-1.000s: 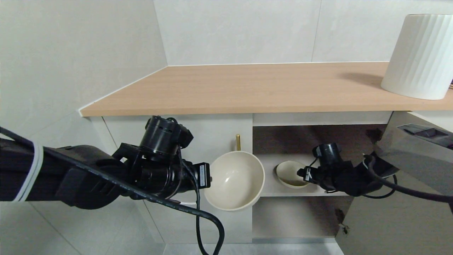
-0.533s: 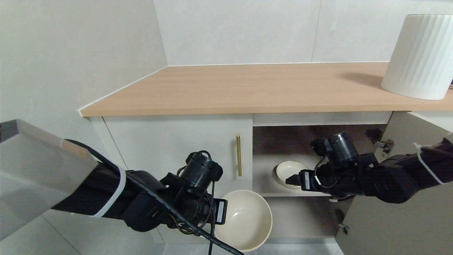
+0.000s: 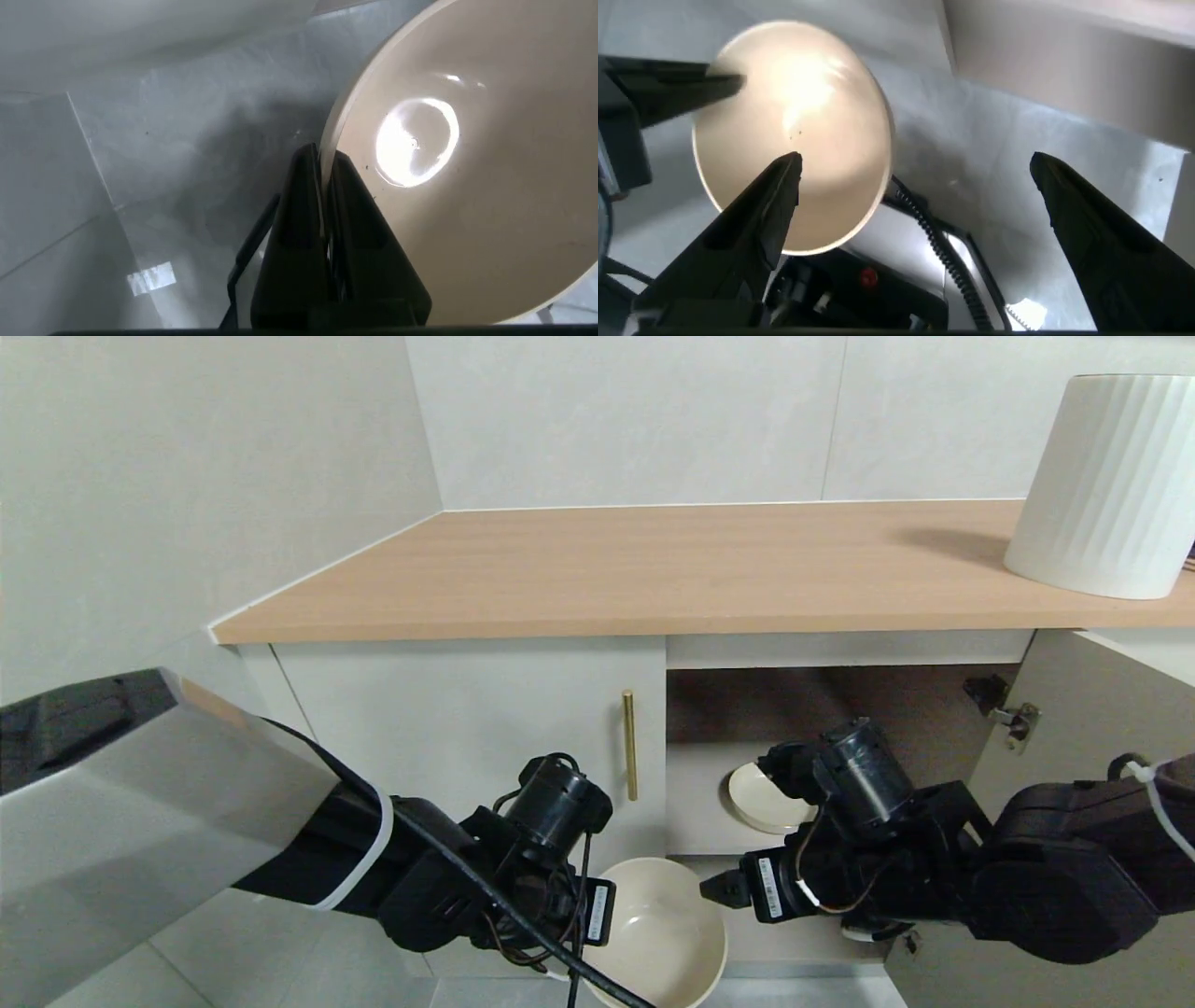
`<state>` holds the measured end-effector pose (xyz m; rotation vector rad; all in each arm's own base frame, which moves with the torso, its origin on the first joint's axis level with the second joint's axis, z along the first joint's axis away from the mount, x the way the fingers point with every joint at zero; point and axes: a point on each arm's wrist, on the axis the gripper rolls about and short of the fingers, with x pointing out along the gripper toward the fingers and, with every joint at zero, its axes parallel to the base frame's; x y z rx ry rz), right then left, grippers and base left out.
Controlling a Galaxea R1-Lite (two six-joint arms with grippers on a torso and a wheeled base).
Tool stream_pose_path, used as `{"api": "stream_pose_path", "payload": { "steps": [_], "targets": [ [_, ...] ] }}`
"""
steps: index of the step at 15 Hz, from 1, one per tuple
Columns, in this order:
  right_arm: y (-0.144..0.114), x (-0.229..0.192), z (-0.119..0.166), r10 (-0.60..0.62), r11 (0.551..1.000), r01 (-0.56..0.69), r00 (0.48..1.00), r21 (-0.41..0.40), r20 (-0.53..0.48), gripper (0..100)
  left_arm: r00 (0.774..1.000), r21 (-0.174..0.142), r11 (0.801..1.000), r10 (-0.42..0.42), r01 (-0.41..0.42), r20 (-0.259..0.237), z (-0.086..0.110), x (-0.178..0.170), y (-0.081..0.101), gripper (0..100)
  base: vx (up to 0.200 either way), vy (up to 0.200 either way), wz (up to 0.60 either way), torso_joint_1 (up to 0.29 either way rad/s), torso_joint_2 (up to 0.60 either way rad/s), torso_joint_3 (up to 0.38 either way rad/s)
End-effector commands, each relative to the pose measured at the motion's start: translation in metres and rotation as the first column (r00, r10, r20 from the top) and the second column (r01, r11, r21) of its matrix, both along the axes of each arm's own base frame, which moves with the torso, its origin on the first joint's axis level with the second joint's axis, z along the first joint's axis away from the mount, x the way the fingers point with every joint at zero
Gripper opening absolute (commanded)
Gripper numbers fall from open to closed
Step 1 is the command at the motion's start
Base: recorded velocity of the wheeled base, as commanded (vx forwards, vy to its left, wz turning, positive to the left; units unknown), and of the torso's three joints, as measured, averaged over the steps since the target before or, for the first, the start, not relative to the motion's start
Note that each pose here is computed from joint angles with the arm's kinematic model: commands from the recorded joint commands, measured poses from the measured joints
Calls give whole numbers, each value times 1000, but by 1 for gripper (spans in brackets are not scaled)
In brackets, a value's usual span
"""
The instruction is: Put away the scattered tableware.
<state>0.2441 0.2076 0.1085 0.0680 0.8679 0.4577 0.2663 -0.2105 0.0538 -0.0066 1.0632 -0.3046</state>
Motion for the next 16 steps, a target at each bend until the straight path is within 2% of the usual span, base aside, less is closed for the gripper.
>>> {"api": "stream_pose_path", "payload": {
  "steps": [1, 5, 7, 14, 15, 16],
  "targets": [
    [11, 3, -27, 14, 998, -17, 998, -54, -55, 100, 1000, -10, 1000, -8, 8, 12, 6, -3, -2, 0, 0, 0, 0, 0, 0, 0],
    [17, 6, -41, 15, 997, -20, 997, -74, -74, 100, 1000, -16, 1000, -23, 23, 20, 11, -8, -5, 0, 0, 0, 0, 0, 0, 0],
    [18, 9, -46, -7, 996, 2, 999, -88, -51, 100, 999, -16, 1000, -24, 24, 20, 11, -9, -5, 0, 0, 0, 0, 0, 0, 0],
    [18, 9, -46, -12, 996, 8, 999, -87, -47, 100, 1000, -12, 1000, -24, 24, 16, 8, -8, -5, 0, 0, 0, 0, 0, 0, 0],
    [18, 9, -46, -12, 996, 8, 999, -87, -47, 0, 1000, -11, 1000, -24, 24, 15, 8, -8, -5, 0, 0, 0, 0, 0, 0, 0],
    [18, 9, -45, -12, 996, 8, 999, -86, -46, 0, 1000, -12, 1000, -24, 24, 16, 8, -8, -6, 0, 0, 0, 0, 0, 0, 0]
  ]
}}
